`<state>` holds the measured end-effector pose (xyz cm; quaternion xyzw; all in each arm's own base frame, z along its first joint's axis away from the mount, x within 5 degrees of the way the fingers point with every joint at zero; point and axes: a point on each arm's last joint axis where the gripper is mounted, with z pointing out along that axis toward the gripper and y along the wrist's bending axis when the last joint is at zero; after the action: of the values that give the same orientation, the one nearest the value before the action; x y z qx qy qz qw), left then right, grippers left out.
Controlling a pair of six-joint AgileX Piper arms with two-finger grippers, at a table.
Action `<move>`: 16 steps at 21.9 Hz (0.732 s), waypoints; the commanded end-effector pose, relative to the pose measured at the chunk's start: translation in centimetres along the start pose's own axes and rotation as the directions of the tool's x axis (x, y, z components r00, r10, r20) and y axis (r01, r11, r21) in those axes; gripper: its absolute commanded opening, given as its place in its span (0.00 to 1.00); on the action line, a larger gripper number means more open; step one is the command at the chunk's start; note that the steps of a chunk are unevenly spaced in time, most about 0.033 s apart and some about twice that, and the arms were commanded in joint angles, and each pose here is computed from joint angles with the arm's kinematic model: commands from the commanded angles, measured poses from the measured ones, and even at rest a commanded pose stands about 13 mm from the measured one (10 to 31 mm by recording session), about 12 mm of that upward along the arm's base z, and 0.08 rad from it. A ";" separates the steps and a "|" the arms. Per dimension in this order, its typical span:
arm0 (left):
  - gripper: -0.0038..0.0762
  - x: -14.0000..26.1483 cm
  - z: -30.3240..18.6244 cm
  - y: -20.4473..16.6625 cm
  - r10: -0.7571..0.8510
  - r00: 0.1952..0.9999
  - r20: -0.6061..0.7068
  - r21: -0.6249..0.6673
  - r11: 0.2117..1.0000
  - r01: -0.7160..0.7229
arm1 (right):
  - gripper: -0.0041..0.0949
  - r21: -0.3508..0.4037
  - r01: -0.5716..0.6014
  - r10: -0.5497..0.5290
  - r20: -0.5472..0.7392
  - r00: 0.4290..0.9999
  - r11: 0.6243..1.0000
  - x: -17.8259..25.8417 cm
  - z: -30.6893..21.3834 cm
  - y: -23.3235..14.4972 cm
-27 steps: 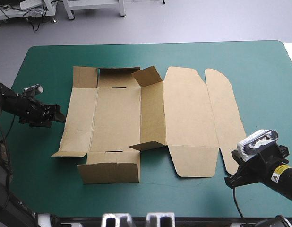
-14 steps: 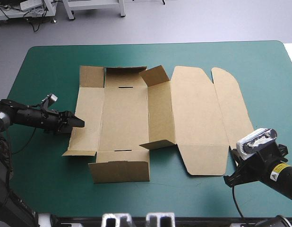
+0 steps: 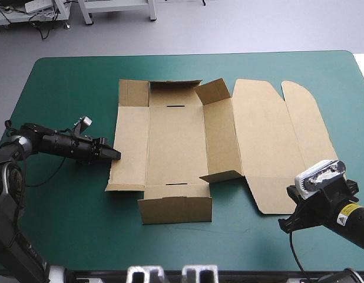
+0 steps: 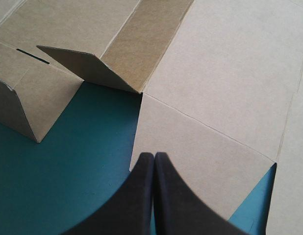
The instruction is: Fold the box
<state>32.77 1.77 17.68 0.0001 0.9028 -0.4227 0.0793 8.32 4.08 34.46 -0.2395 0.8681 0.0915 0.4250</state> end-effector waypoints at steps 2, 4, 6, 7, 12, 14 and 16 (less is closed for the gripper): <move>0.04 0.0 -0.3 -2.7 0.075 0.997 0.002 0.113 0.991 -0.075 | 0.02 0.002 0.000 0.000 0.078 0.997 1.000 -1.1 -0.3 0.0; 0.04 0.0 0.2 -3.1 0.103 0.995 -0.007 0.121 0.987 -0.101 | 0.02 0.003 0.000 0.000 0.078 0.997 1.000 -1.1 -0.3 -0.1; 0.04 0.0 0.6 -3.5 0.119 0.993 -0.008 0.130 0.985 -0.117 | 0.02 0.003 0.000 0.000 0.078 0.997 1.000 -1.1 -0.3 -0.1; 0.04 -0.3 0.7 -3.8 0.129 0.992 0.006 0.144 0.981 -0.128 | 0.02 0.003 0.000 0.000 0.078 0.997 1.000 -1.1 -0.3 -0.1; 0.04 -1.2 -1.5 -6.3 0.216 0.973 0.082 0.118 0.967 -0.225 | 0.02 0.003 0.000 0.000 0.078 0.997 1.000 -1.1 -0.3 -0.1; 0.04 -1.9 -4.1 -9.1 0.307 0.943 0.126 0.044 0.948 -0.314 | 0.02 0.003 0.000 0.000 0.078 0.997 1.000 -1.1 -0.3 -0.1; 0.04 -2.0 -6.5 -11.9 0.409 0.901 0.145 -0.051 0.912 -0.406 | 0.02 0.003 0.000 0.000 0.080 0.997 1.000 -1.1 -0.3 -0.1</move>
<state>34.38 0.03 25.44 0.1020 0.8962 -0.3852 0.1950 8.31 4.13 34.48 -0.2387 0.8676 0.0950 0.4257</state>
